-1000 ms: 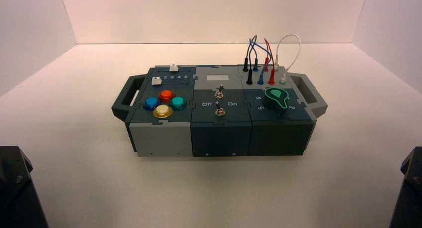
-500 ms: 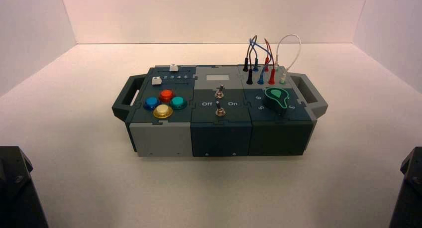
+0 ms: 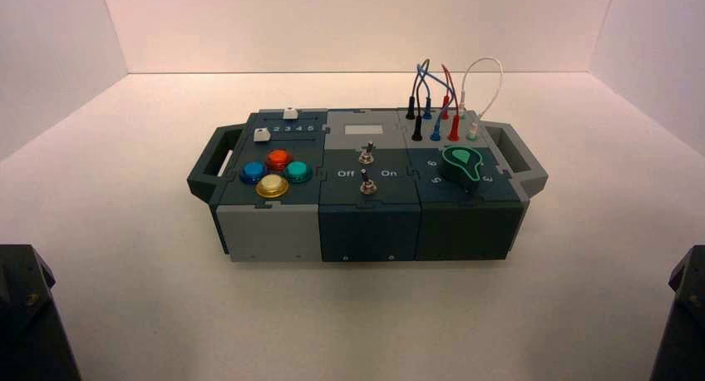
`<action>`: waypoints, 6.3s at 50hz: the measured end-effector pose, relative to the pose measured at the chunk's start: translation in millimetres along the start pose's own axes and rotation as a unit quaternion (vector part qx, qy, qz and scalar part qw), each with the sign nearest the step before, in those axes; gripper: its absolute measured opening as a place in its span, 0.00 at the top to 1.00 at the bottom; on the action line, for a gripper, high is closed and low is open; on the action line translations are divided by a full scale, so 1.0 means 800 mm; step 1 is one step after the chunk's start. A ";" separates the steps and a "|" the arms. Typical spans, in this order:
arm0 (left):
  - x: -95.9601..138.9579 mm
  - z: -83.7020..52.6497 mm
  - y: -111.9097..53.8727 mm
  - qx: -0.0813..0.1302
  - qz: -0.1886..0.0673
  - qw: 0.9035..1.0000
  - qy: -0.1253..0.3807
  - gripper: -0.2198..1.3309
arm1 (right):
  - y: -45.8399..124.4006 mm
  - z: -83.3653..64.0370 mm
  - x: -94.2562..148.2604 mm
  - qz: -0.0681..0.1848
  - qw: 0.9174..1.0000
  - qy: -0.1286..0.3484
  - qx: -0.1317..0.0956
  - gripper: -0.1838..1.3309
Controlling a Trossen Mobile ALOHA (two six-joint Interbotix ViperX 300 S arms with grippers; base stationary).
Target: Pull the white wire.
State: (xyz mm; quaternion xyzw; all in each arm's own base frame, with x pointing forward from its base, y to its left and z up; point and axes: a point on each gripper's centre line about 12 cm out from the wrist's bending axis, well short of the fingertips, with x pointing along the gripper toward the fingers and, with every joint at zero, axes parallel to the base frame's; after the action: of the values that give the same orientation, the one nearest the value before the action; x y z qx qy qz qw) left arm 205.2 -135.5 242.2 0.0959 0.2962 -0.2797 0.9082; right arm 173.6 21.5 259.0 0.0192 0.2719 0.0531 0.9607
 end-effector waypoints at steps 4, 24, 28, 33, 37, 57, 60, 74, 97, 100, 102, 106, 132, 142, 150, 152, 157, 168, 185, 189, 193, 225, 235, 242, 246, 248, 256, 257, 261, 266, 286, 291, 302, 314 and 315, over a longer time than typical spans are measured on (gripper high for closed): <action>0.004 -0.002 -0.009 0.007 -0.012 1.000 0.008 0.96 | 0.001 -0.002 0.005 0.002 1.000 0.016 0.003 0.87; 0.021 -0.013 -0.071 0.034 -0.089 0.994 0.048 0.96 | 0.003 -0.018 0.016 0.007 0.996 0.084 0.020 0.79; 0.026 -0.014 -0.084 0.030 -0.102 0.993 0.058 0.96 | 0.003 -0.021 0.018 0.008 0.995 0.096 0.023 0.79; 0.031 -0.019 -0.096 0.025 -0.116 0.990 0.072 0.96 | 0.004 -0.025 0.020 0.012 0.994 0.109 0.023 0.76; 0.035 -0.023 -0.108 0.017 -0.130 0.988 0.085 0.96 | 0.006 -0.029 0.025 0.017 0.992 0.126 0.022 0.74; 0.045 -0.043 -0.146 0.014 -0.168 0.979 0.116 0.96 | 0.012 -0.039 0.044 0.033 0.982 0.183 0.030 0.59; 0.047 -0.044 -0.149 0.013 -0.171 0.978 0.115 0.96 | 0.014 -0.040 0.045 0.036 0.981 0.189 0.028 0.59; 0.061 -0.039 -0.162 0.016 -0.175 0.978 0.116 0.96 | 0.029 -0.045 0.056 0.058 0.973 0.224 0.009 0.54; 0.088 -0.039 -0.203 0.042 -0.194 0.972 0.129 0.96 | 0.058 -0.057 0.087 0.087 0.954 0.287 -0.009 0.40; 0.091 -0.040 -0.204 0.043 -0.194 0.971 0.130 0.96 | 0.060 -0.055 0.088 0.090 0.954 0.287 -0.010 0.40; 0.092 -0.040 -0.206 0.044 -0.195 0.971 0.130 0.96 | 0.062 -0.055 0.089 0.093 0.953 0.289 -0.011 0.40; 0.094 -0.039 -0.208 0.043 -0.195 0.971 0.128 0.96 | 0.067 -0.056 0.092 0.096 0.951 0.294 -0.015 0.40; 0.101 -0.042 -0.209 0.043 -0.193 0.972 0.126 0.96 | 0.082 -0.076 0.128 0.099 0.931 0.349 -0.027 0.40; 0.101 -0.043 -0.209 0.046 -0.193 0.973 0.121 0.96 | 0.083 -0.075 0.135 0.097 0.931 0.350 -0.027 0.40; 0.102 -0.046 -0.207 0.047 -0.192 0.973 0.117 0.96 | 0.084 -0.078 0.143 0.095 0.927 0.361 -0.028 0.40; 0.102 -0.047 -0.207 0.048 -0.192 0.973 0.118 0.96 | 0.084 -0.079 0.144 0.094 0.927 0.362 -0.028 0.40; 0.102 -0.050 -0.206 0.048 -0.191 0.973 0.119 0.96 | 0.085 -0.082 0.150 0.093 0.924 0.371 -0.028 0.40; 0.102 -0.054 -0.204 0.050 -0.190 0.973 0.119 0.96 | 0.086 -0.081 0.157 0.092 0.923 0.374 -0.028 0.40; 0.103 -0.054 -0.204 0.048 -0.189 0.974 0.117 0.96 | 0.091 -0.086 0.172 0.091 0.916 0.390 -0.023 0.40; 0.102 -0.054 -0.204 0.050 -0.190 0.974 0.117 0.96 | 0.091 -0.089 0.175 0.090 0.915 0.394 -0.023 0.40; 0.102 -0.054 -0.204 0.050 -0.190 0.974 0.117 0.96 | 0.092 -0.090 0.177 0.089 0.914 0.395 -0.023 0.40; 0.105 -0.057 -0.204 0.051 -0.188 0.973 0.122 0.96 | 0.100 -0.101 0.201 0.087 0.906 0.414 -0.023 0.40; 0.105 -0.059 -0.204 0.051 -0.188 0.973 0.123 0.96 | 0.101 -0.103 0.206 0.086 0.905 0.416 -0.022 0.40; 0.105 -0.059 -0.203 0.052 -0.187 0.973 0.123 0.96 | 0.100 -0.105 0.208 0.085 0.904 0.419 -0.022 0.67; 0.105 -0.059 -0.203 0.052 -0.187 0.973 0.123 0.96 | 0.099 -0.107 0.210 0.083 0.902 0.423 -0.022 0.81; 0.105 -0.059 -0.203 0.052 -0.187 0.973 0.123 0.96 | 0.100 -0.107 0.212 0.083 0.902 0.424 -0.022 0.84; 0.105 -0.058 -0.204 0.052 -0.188 0.973 0.122 0.96 | 0.100 -0.109 0.216 0.082 0.900 0.428 -0.022 0.85; 0.105 -0.058 -0.204 0.053 -0.188 0.973 0.122 0.96 | 0.101 -0.108 0.217 0.082 0.900 0.427 -0.023 0.85; 0.105 -0.058 -0.204 0.052 -0.188 0.973 0.121 0.96 | 0.101 -0.108 0.217 0.082 0.899 0.429 -0.023 0.85; 0.106 -0.058 -0.204 0.052 -0.187 0.974 0.120 0.96 | 0.101 -0.106 0.218 0.083 0.899 0.429 -0.025 0.85; 0.109 -0.062 -0.204 0.053 -0.186 0.973 0.127 0.96 | 0.101 -0.099 0.215 0.084 0.894 0.438 -0.037 0.86; 0.110 -0.064 -0.204 0.054 -0.186 0.973 0.128 0.96 | 0.101 -0.099 0.215 0.083 0.895 0.437 -0.042 0.86; 0.112 -0.065 -0.204 0.053 -0.184 0.973 0.130 0.96 | 0.101 -0.097 0.214 0.082 0.894 0.439 -0.047 0.87; 0.112 -0.065 -0.205 0.053 -0.185 0.973 0.129 0.96 | 0.102 -0.089 0.212 0.084 0.895 0.436 -0.054 0.87; 0.112 -0.064 -0.204 0.053 -0.185 0.973 0.129 0.96 | 0.102 -0.087 0.212 0.084 0.895 0.434 -0.056 0.87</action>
State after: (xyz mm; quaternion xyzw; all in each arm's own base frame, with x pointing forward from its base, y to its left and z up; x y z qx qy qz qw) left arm 147.8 -293.0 146.4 0.1231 0.4078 -0.4432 0.7887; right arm 273.1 121.9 117.1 -0.0367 0.6559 0.1518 0.7385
